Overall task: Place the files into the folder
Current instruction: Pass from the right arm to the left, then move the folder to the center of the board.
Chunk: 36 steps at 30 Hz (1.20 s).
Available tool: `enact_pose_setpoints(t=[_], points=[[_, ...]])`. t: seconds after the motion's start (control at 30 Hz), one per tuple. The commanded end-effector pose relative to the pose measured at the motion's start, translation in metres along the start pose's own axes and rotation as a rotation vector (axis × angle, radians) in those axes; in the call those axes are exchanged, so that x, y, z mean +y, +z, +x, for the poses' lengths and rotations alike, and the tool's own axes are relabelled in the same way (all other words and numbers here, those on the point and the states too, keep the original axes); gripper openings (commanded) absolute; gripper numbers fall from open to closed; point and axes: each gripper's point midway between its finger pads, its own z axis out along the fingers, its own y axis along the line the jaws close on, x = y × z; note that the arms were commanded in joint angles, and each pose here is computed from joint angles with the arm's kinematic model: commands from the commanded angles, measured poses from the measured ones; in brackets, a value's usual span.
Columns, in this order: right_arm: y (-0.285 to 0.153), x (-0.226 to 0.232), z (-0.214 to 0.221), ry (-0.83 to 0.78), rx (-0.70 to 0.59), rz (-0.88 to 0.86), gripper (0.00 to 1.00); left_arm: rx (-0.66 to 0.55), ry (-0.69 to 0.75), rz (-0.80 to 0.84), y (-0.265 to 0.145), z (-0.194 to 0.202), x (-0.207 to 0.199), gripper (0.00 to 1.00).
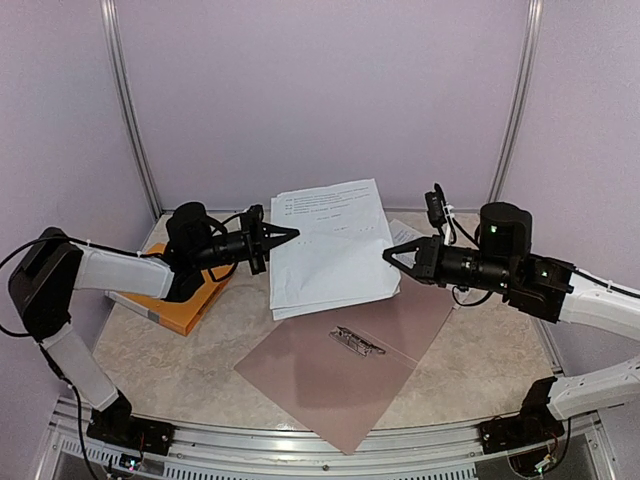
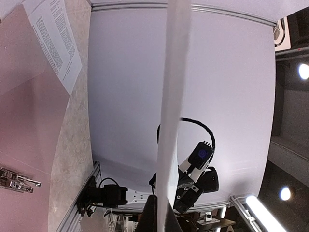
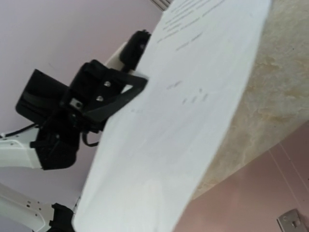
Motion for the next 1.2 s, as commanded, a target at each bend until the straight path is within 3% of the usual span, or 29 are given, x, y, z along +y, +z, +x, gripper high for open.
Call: enact_pose_setpoints(t=[0.0, 0.1, 0.17, 0.37, 0.47, 0.53, 0.77, 1.17], points=[[-0.002, -0.017, 0.007, -0.003, 0.020, 0.051, 0.00, -0.001, 0.069, -0.045, -0.009, 0.003, 0.001, 0.00], [0.000, -0.021, 0.010, -0.005, 0.029, 0.059, 0.00, -0.007, 0.100, -0.061, -0.012, 0.005, -0.002, 0.00], [0.002, -0.026, 0.014, -0.006, 0.040, 0.070, 0.07, -0.015, 0.120, -0.078, -0.014, 0.006, -0.002, 0.00], [0.006, -0.038, 0.023, -0.021, 0.071, 0.118, 0.30, -0.080, 0.156, -0.208, -0.030, 0.023, 0.012, 0.00], [0.004, -0.047, 0.022, -0.049, 0.076, 0.176, 0.51, -0.133, 0.181, -0.321, -0.044, 0.041, 0.025, 0.00], [0.001, -0.054, 0.020, -0.071, 0.083, 0.227, 0.58, -0.158, 0.195, -0.398, -0.052, 0.055, 0.035, 0.00], [0.011, -0.068, 0.030, -0.135, 0.163, 0.287, 0.63, -0.200, 0.049, -0.534, -0.077, 0.103, 0.094, 0.00], [0.050, -0.133, 0.114, -0.387, 0.578, 0.415, 0.69, -0.343, -0.018, -0.669, -0.125, 0.116, 0.144, 0.00]])
